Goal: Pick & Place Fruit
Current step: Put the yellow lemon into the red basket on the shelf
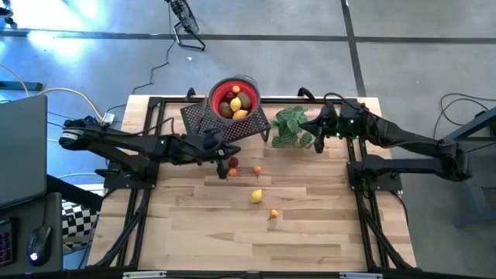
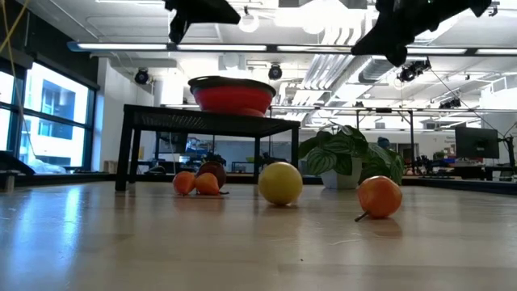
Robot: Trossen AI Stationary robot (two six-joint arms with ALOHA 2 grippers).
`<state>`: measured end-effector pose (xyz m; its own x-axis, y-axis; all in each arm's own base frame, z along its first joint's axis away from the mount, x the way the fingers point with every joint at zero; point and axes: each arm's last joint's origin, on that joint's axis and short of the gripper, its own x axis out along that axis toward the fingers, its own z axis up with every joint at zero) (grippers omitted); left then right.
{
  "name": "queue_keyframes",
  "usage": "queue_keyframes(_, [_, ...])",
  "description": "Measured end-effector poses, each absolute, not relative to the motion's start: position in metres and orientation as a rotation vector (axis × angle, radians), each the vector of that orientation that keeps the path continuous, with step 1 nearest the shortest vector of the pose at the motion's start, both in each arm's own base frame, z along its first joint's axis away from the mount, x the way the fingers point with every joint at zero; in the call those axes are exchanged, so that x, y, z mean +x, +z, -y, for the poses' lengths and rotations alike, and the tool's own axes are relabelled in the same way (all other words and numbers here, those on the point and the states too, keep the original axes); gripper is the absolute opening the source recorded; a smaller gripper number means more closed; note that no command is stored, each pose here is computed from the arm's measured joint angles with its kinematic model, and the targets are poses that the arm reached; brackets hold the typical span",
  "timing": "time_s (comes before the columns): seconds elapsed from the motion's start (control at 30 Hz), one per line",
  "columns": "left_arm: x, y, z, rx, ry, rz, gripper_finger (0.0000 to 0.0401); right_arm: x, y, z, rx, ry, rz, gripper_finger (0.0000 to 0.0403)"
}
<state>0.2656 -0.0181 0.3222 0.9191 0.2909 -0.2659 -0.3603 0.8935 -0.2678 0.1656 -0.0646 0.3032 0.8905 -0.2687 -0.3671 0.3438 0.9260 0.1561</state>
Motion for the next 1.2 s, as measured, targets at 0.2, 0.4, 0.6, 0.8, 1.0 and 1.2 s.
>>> queue_keyframes(0.2, [0.274, 0.326, 0.039, -0.298, 0.338, -0.224, 0.0000, 0.153, 0.307, 0.073, 0.230, -0.397, -0.196, 0.0002])
queue_keyframes(0.4, [0.283, 0.323, 0.060, -0.329, 0.354, -0.283, 0.0000, 0.144, 0.310, 0.078, 0.243, -0.447, -0.144, 0.0002])
queue_keyframes(0.6, [0.301, 0.324, 0.081, -0.338, 0.389, -0.387, 0.0000, 0.141, 0.311, 0.082, 0.244, -0.475, -0.132, 0.0002])
queue_keyframes(0.8, [0.322, 0.337, 0.089, -0.353, 0.436, -0.542, 0.0000, 0.139, 0.312, 0.087, 0.236, -0.509, -0.122, 0.0002])
queue_keyframes(1.0, [0.341, 0.334, 0.097, -0.341, 0.460, -0.708, 0.0000, 0.138, 0.311, 0.089, 0.238, -0.524, -0.133, 0.0002])
queue_keyframes(1.2, [0.351, 0.327, 0.105, -0.408, 0.314, -0.807, 0.0000, 0.138, 0.311, 0.089, 0.242, -0.523, -0.131, 0.0002])
